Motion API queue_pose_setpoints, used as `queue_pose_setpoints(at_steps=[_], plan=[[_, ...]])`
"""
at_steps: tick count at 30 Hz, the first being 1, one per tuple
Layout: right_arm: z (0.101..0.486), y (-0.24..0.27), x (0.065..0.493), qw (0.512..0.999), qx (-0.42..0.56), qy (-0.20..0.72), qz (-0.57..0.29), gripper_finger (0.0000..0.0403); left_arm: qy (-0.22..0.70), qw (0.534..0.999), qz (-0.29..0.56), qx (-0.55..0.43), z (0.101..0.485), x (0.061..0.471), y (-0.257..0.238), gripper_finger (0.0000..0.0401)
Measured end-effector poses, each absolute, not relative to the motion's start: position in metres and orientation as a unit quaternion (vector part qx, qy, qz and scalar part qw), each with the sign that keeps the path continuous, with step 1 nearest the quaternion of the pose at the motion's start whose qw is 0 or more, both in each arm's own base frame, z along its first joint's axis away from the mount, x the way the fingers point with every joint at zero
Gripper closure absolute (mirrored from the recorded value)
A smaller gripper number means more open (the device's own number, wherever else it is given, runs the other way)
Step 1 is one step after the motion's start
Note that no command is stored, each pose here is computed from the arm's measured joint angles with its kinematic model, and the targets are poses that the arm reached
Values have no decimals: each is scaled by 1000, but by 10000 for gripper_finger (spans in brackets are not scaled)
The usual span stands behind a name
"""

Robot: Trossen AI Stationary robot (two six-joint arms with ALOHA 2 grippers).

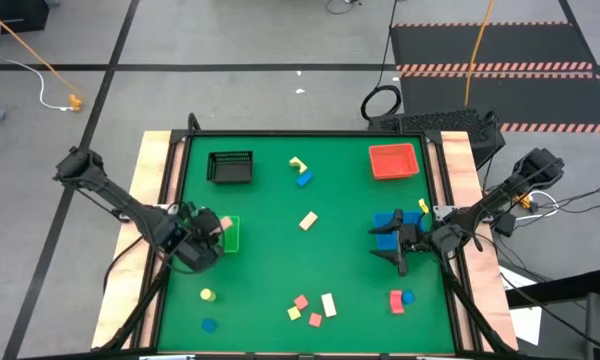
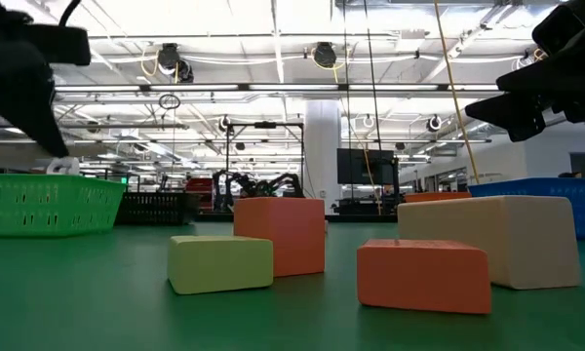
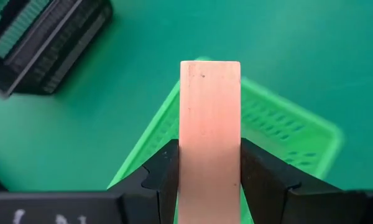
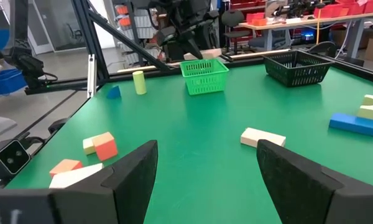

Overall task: Sort & place blocks by color
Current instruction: Put the light brown block into the green bin, then put the yellow green block into the black bin

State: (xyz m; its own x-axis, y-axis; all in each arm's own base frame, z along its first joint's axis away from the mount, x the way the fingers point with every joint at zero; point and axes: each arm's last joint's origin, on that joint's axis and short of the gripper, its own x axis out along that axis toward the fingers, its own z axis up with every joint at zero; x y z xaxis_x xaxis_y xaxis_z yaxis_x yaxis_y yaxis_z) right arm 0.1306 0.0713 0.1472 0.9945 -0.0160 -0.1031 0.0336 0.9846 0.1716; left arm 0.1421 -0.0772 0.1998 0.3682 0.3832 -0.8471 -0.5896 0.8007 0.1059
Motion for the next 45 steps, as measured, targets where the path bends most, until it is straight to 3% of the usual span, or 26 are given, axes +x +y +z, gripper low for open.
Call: queue_pose_setpoints(at_steps=[7,18,25,31,37,45], plan=[[147,71,131,995,87,51,-12,135,480,798,335,-141,179,133,-72,252],[147,71,131,995,87,51,-13,135,475,801,329,-154,181,135,-74,166],[147,71,131,995,87,51,-13,135,412,865,248,-143,215,145,-101,166],[147,71,131,995,87,51,-13,135,338,904,178,-193,219,149,-134,164],[147,71,131,995,87,51,-13,135,338,893,164,-249,203,152,-162,144],[147,71,131,995,87,51,-13,135,431,844,215,-238,207,158,-200,111]])
